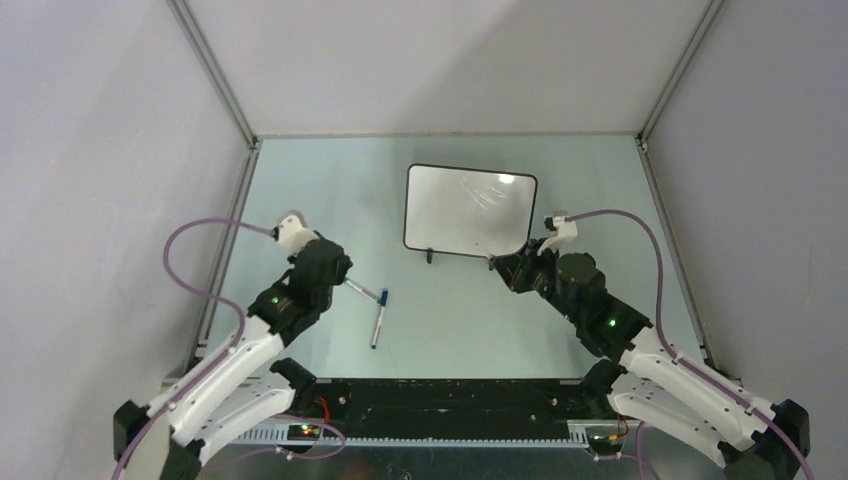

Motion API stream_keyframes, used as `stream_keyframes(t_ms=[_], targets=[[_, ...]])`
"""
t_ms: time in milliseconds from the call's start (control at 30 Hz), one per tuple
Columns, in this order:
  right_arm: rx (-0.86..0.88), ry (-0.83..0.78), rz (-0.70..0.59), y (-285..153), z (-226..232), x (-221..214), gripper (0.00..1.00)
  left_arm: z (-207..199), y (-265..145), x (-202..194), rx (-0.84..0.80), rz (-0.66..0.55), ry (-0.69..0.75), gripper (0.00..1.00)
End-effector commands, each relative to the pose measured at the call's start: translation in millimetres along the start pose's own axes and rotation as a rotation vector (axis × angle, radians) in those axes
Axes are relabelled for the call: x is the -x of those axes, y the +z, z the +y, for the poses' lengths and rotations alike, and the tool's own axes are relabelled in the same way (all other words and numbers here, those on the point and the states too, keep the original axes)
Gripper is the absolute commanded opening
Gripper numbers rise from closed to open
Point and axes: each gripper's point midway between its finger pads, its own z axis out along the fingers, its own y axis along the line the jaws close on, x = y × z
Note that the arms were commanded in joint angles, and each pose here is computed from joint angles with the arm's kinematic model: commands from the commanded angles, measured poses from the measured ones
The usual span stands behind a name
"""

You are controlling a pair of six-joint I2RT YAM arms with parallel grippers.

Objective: Write a sentence on the whiteboard
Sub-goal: Place the pen cap at the center of the board.

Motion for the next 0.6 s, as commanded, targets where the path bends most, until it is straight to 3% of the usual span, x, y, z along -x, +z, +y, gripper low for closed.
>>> stream_keyframes(t_ms=[0,167,400,567], targets=[[-0.122,-0.026,0.149,-6.6,-20.1,-3.9,0.0,18.7,13.8,-7.3,0.101,0.09,0.19,0.0],[-0.166,-0.003,0.241,-19.8,-20.0,-7.0,0.0,16.5,36.3,-31.4,0.085,0.194,0.246,0.0],[-0.271,0.137,0.243,-45.4,-27.3,-1.9,0.0,18.9,63.1,-70.3,0.065,0.356,0.295,0.03],[-0.235,0.158,0.21,-49.5,-20.6,7.1,0.0,22.4,85.0,-90.2,0.084,0.442,0.332,0.02]])
